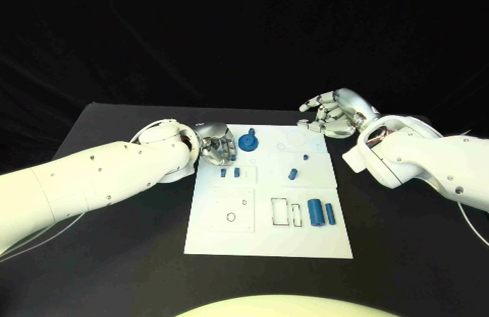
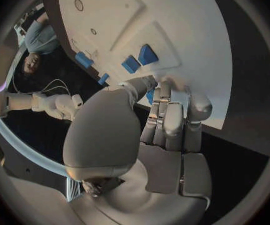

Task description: Assemble the parts on the task board

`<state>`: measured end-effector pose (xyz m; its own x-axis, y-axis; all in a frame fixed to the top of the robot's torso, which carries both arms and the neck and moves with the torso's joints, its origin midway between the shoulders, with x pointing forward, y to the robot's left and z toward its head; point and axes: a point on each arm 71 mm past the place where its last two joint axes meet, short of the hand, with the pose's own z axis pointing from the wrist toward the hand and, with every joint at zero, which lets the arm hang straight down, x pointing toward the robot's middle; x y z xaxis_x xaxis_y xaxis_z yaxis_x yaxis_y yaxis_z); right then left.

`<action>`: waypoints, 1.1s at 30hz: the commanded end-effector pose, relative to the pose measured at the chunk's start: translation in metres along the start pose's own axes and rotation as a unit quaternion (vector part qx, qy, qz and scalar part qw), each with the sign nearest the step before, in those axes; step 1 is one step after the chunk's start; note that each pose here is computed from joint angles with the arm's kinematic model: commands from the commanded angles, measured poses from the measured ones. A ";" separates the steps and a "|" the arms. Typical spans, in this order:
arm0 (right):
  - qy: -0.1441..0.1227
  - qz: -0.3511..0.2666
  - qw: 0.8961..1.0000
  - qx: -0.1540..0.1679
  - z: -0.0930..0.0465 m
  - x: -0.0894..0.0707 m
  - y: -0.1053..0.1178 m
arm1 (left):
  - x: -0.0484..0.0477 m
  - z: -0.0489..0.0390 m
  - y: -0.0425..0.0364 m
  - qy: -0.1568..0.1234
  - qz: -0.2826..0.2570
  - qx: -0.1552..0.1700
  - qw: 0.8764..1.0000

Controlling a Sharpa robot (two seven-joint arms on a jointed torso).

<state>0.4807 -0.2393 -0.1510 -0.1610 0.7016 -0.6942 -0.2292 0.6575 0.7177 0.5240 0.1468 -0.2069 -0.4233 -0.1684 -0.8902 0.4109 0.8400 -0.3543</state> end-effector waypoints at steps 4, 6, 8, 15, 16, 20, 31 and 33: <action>-0.002 -0.004 1.000 -0.004 0.000 0.000 0.000 | -0.0004 -0.0005 0.0004 -0.001 -0.002 0.001 1.000; -0.002 -0.004 1.000 -0.004 0.000 0.000 0.000 | -0.0006 -0.0011 0.0012 -0.002 -0.002 0.000 1.000; -0.002 -0.004 1.000 -0.004 0.000 0.000 0.000 | -0.0010 -0.0020 0.0022 -0.003 -0.002 0.000 1.000; -0.002 -0.005 1.000 -0.002 0.000 -0.001 -0.002 | -0.0049 -0.0087 0.0087 -0.010 -0.015 -0.004 1.000; -0.003 -0.005 1.000 -0.001 0.000 -0.002 -0.002 | -0.0068 -0.0101 0.0100 -0.013 -0.019 -0.005 1.000; -0.005 -0.007 1.000 0.002 0.001 -0.004 -0.005 | -0.0161 -0.0170 0.0162 -0.025 -0.043 -0.009 0.999; -0.010 -0.012 1.000 0.010 0.002 -0.010 -0.012 | -0.0391 -0.0323 0.0280 -0.057 -0.147 -0.006 0.988; -0.010 -0.012 1.000 0.010 0.002 -0.010 -0.012 | -0.0417 -0.0326 0.0271 -0.065 -0.158 0.002 0.985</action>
<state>0.4869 -0.2544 -0.1527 -0.1299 0.6976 -0.7046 -0.2038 0.6767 0.7075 0.5267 0.1968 -0.1745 -0.4160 -0.3948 -0.8192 0.2874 0.7976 -0.5304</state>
